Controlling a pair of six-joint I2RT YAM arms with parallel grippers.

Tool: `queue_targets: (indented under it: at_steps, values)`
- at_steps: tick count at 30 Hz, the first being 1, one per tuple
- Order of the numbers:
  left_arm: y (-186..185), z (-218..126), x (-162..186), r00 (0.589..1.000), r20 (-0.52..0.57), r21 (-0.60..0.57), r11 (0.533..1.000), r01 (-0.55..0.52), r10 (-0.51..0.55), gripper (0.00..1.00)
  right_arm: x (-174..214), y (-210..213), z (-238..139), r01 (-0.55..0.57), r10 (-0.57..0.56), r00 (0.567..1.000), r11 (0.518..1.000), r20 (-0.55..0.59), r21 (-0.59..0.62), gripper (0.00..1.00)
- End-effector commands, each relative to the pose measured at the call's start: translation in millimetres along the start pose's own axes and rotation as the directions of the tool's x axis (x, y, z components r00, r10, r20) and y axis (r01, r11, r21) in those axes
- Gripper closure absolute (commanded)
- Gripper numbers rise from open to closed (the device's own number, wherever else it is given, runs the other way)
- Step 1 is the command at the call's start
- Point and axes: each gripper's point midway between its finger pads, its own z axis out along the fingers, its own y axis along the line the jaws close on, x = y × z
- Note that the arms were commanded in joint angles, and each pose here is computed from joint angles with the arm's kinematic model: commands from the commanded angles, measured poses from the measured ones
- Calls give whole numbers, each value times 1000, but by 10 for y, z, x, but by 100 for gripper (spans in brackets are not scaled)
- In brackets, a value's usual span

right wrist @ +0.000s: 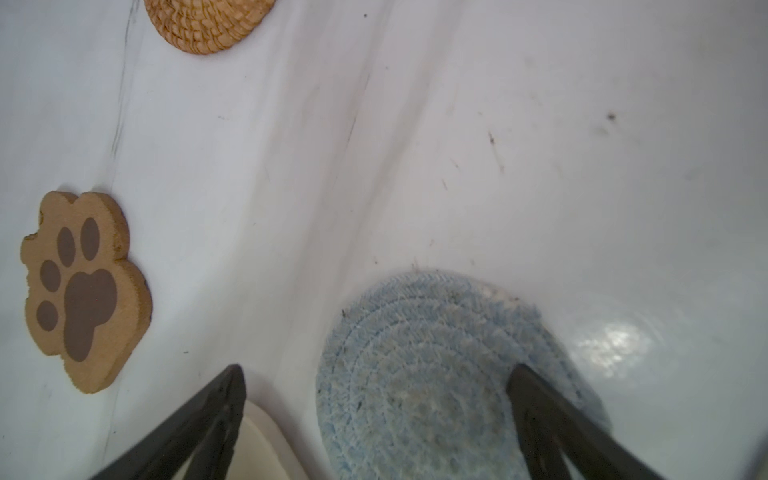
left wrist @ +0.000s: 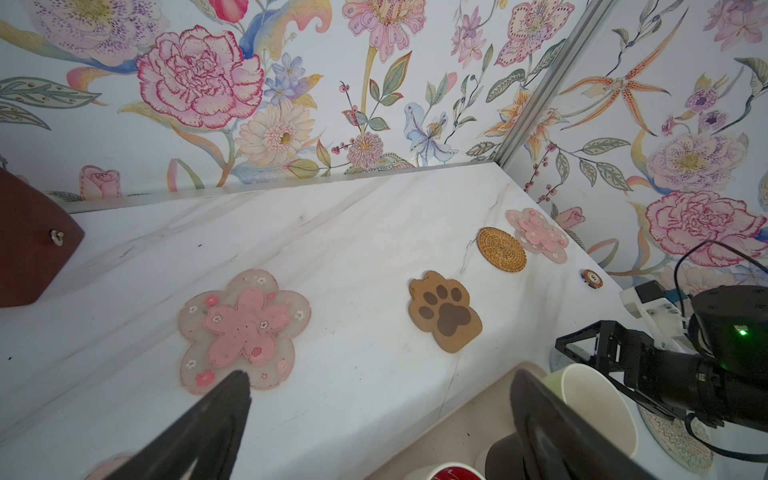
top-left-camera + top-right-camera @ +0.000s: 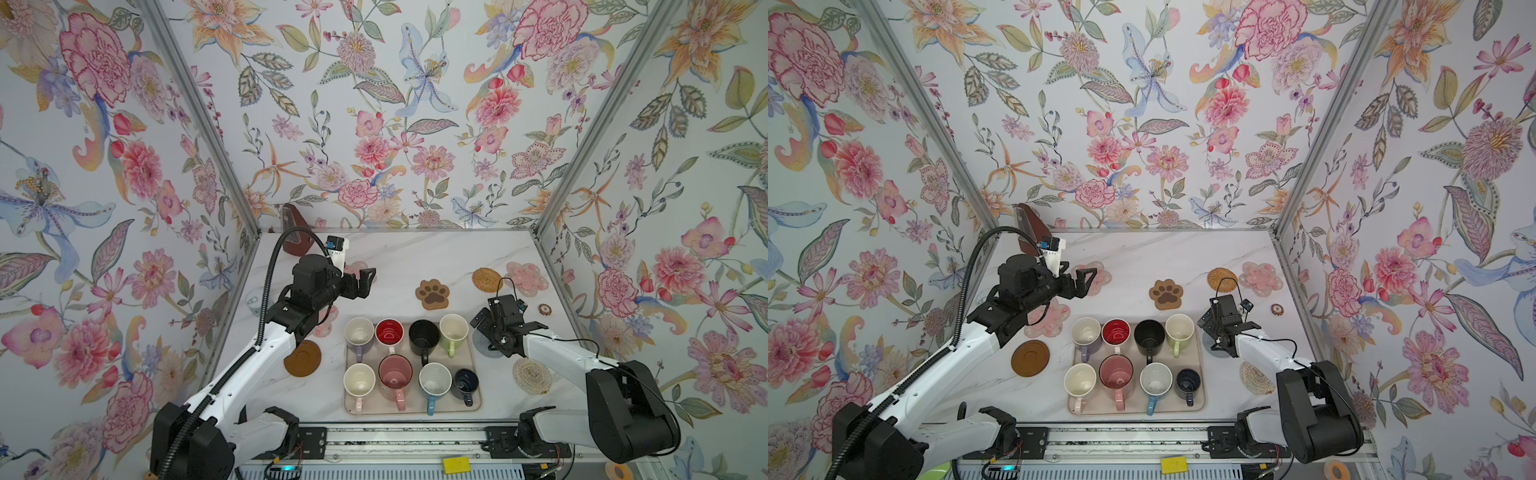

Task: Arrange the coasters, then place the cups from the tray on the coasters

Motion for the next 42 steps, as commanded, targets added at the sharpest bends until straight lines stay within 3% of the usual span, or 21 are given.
queue_targets:
  at_steps: [1,15,30,42]
  values:
    - [-28,-22,-14,1000,5,0,1000,-19,19,1,-2,50,136,45,-45,999,999,-27,12,1]
    - [-10,-61,-21,999,9,-15,999,-36,36,1,-233,555,537,156,-157,987,988,-39,-18,1]
    - [16,-76,-47,999,18,-32,999,-34,34,1,-282,1241,902,213,-223,971,970,-82,-114,1]
    - [28,-73,-58,999,21,-39,999,-28,29,1,-407,1515,1103,231,-242,968,964,-72,-133,1]
